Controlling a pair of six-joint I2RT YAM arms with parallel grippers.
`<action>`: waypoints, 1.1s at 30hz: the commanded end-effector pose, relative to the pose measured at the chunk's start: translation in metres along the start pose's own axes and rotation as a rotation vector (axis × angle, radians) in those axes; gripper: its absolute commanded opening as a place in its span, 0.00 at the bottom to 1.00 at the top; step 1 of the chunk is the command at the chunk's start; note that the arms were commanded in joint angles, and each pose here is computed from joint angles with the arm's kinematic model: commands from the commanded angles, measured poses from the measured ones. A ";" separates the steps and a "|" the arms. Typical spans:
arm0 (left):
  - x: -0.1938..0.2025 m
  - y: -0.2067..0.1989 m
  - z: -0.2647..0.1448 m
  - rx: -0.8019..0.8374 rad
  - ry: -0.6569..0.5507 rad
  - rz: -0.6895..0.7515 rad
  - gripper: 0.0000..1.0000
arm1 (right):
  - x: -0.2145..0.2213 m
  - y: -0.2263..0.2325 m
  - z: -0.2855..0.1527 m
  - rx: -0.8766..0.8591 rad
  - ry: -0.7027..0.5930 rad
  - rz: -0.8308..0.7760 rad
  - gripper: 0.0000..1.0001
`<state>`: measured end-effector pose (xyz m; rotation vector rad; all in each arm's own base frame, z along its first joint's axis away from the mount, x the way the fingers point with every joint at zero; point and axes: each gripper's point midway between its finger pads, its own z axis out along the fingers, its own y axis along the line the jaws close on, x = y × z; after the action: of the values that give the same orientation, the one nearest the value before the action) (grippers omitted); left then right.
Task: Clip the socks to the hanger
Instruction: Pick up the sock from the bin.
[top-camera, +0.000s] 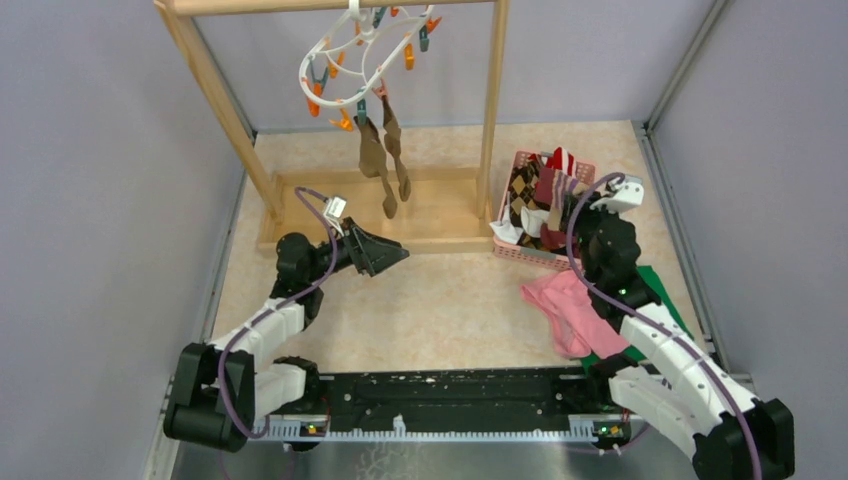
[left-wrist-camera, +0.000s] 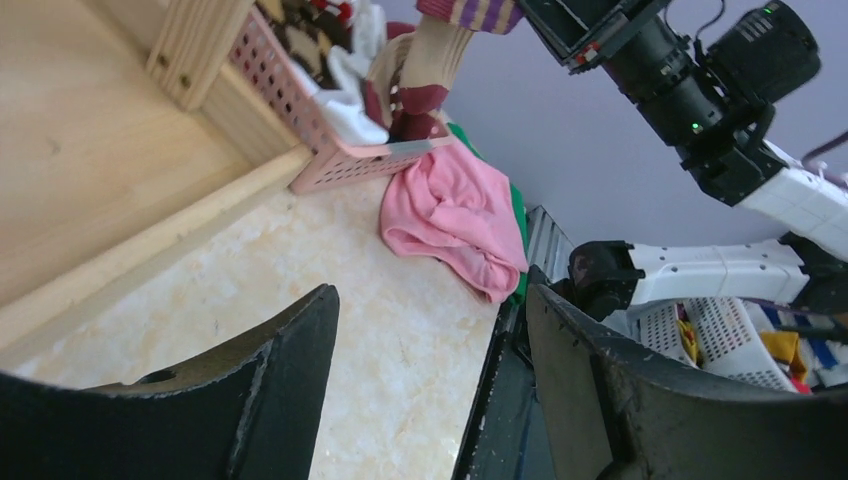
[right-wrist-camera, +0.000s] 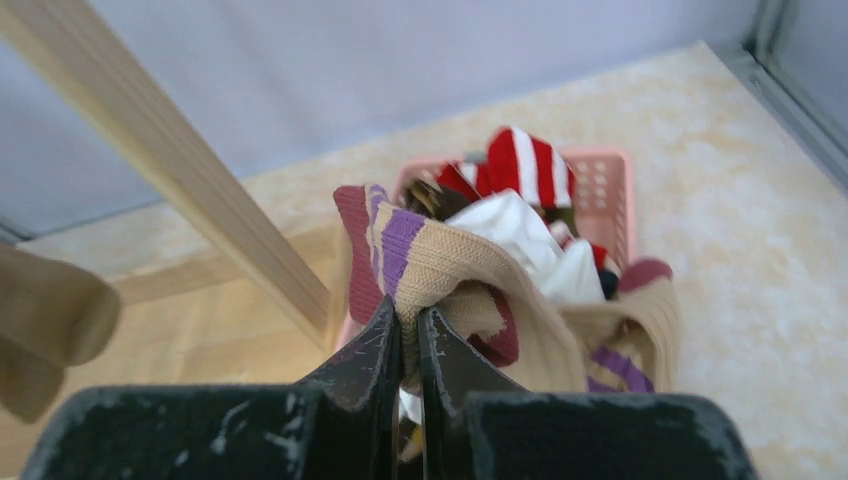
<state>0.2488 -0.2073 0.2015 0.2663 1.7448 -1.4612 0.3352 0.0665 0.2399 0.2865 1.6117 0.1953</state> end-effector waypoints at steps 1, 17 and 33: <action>-0.023 -0.059 -0.004 0.198 -0.121 0.279 0.75 | -0.046 0.041 -0.013 -0.226 -0.114 -0.023 0.00; -0.007 -0.108 0.021 0.353 -0.200 0.398 0.84 | -0.055 0.138 -0.054 -0.782 -0.087 0.056 0.00; -0.021 -0.084 0.038 0.233 -0.289 0.216 0.81 | -0.036 0.215 -0.082 -1.075 -0.033 0.165 0.01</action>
<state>0.2183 -0.2634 0.2702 0.3926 1.3081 -1.4992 0.2811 0.2517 0.2903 -0.3765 1.4207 1.0295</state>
